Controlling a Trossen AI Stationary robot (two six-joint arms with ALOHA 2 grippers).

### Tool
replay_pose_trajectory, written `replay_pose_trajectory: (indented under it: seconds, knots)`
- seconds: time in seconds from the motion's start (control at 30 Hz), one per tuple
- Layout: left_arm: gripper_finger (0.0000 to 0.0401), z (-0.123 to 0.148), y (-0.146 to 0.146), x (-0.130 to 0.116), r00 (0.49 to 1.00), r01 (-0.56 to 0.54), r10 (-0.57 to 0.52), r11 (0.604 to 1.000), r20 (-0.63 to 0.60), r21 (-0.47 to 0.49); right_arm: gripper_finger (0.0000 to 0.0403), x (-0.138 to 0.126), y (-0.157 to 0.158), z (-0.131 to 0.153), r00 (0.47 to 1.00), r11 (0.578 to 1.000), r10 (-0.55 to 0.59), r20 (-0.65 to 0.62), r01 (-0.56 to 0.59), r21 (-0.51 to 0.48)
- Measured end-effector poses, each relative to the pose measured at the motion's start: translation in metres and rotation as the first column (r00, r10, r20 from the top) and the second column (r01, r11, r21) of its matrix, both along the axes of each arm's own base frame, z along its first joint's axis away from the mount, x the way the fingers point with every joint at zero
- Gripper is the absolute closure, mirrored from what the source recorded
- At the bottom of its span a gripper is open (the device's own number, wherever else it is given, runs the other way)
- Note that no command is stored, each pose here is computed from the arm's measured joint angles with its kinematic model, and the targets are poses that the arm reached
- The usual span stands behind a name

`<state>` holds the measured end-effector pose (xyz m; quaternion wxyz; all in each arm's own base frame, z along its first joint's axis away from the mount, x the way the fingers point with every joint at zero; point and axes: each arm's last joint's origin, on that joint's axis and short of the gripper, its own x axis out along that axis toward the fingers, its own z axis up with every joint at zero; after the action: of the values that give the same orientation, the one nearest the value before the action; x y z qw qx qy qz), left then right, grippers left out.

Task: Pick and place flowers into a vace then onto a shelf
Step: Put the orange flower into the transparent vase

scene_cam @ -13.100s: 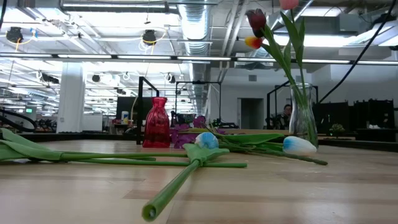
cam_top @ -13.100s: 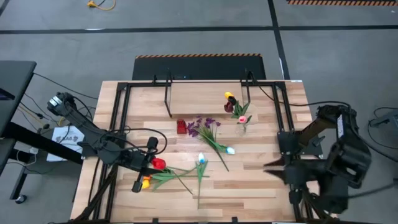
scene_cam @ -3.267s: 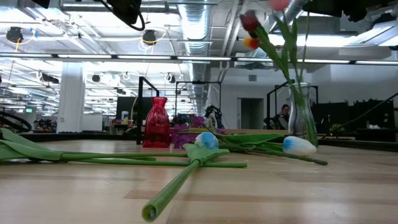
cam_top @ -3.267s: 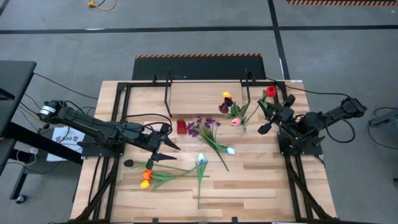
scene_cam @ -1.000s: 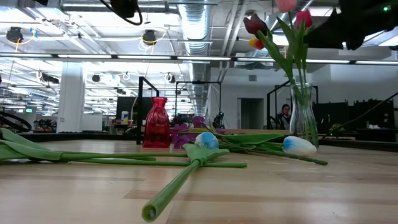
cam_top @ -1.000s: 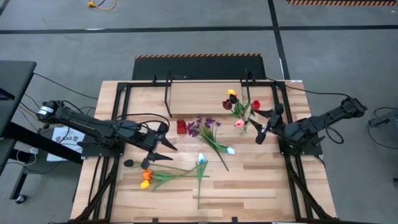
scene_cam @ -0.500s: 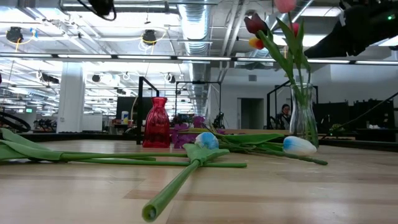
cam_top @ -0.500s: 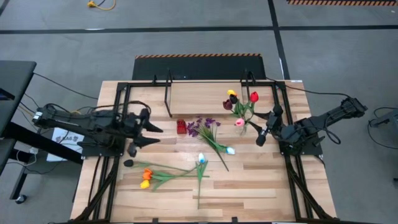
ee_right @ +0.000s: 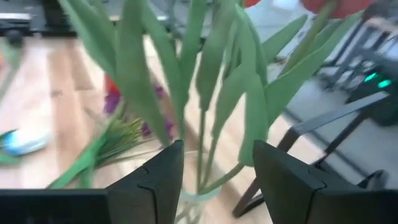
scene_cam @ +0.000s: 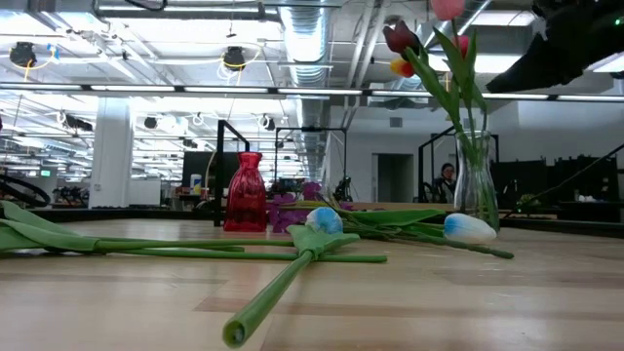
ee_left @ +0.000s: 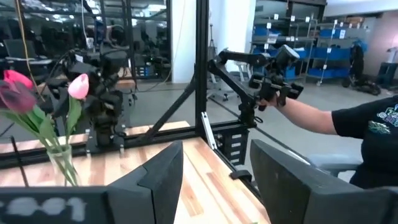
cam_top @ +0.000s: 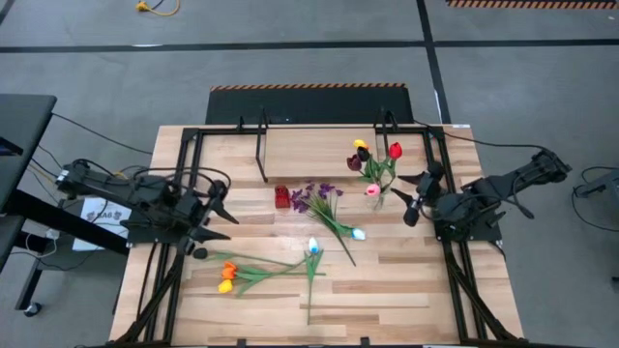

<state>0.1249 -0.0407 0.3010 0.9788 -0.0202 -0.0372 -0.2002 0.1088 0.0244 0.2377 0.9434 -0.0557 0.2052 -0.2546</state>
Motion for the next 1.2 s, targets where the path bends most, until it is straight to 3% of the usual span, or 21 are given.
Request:
replay_pose_trajectory:
  seconds: [0.23,0.4,0.67,0.87,1.07,1.2]
  knots:
    - [0.0225,-0.049,0.001,-0.008,0.999,0.0,0.004,0.996,0.048,-0.084,0.0229,-0.008,0.001,0.015,0.991,0.974,0.119,-0.052,-0.107,0.199]
    - [0.0225,-0.073,0.003,-0.019,0.992,0.053,-0.04,0.992,0.117,-0.117,0.0239,-0.012,0.005,0.011,0.977,0.92,0.191,-0.096,-0.144,0.365]
    - [0.0225,-0.086,0.001,-0.027,0.98,0.156,-0.139,0.98,0.139,-0.121,0.0259,-0.019,0.026,0.009,0.946,0.762,0.32,-0.05,-0.226,0.607]
    - [0.0225,-0.088,-0.004,-0.028,0.975,0.188,-0.174,0.976,0.135,-0.105,0.0265,-0.016,0.058,0.0,0.899,0.647,0.434,0.053,-0.352,0.677]
    - [0.0225,-0.086,-0.005,-0.029,0.969,0.203,-0.187,0.975,0.16,-0.091,0.0267,-0.015,0.088,-0.011,0.896,0.679,0.443,0.035,-0.361,0.639]
    - [0.0225,-0.086,-0.005,-0.029,0.969,0.206,-0.19,0.974,0.16,-0.091,0.0267,-0.013,0.107,-0.023,0.908,0.73,0.419,0.023,-0.352,0.586]
